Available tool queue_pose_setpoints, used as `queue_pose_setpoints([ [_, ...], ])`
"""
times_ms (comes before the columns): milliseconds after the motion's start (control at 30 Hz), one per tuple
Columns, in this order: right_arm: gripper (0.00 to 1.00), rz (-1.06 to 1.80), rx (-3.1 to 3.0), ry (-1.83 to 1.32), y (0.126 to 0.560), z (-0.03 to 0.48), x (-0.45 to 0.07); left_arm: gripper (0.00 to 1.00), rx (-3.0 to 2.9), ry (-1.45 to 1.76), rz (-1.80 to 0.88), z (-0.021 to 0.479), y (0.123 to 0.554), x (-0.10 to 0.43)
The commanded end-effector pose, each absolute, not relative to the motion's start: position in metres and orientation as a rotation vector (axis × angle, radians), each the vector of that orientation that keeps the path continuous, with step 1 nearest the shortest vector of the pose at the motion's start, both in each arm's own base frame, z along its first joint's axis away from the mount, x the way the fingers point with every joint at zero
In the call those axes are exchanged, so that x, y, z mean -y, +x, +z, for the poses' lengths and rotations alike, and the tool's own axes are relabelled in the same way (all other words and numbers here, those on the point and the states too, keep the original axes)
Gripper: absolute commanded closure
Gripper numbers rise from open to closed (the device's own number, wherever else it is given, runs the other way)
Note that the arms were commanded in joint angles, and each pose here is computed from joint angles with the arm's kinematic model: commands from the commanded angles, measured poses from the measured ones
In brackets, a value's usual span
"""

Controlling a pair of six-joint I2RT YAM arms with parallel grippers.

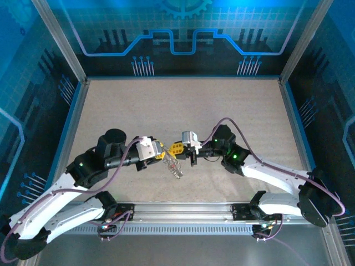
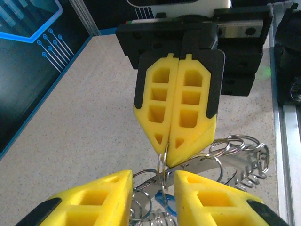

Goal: Put the keys on the keyring

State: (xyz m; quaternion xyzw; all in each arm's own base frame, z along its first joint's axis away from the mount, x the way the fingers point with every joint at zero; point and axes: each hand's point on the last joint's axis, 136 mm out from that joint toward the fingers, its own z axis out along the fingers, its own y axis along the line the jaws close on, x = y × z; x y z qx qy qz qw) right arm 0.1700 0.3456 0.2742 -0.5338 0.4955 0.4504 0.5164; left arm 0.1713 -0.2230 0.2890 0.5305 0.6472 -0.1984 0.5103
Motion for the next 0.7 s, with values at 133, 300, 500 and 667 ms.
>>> queue_pose_setpoints([
  [133, 1.00, 1.057, -1.073, -1.191, 0.171, 0.307, -0.344, 0.69, -1.513, 1.248, -0.533, 0.298, 0.170, 0.229],
  [300, 1.00, 1.065, -1.037, -1.193, 0.168, 0.310, -0.343, 0.74, -1.525, 1.242, -0.517, 0.292, 0.177, 0.231],
  [500, 1.00, 1.053, -1.028, -1.221, 0.166, 0.308, -0.344, 0.93, -1.505, 1.252, -0.504, 0.294, 0.177, 0.232],
  [667, 0.98, 0.967, -1.140, -1.379, 0.170, 0.287, -0.346, 1.00, -1.501, 1.293, -0.438, 0.296, 0.176, 0.224],
])
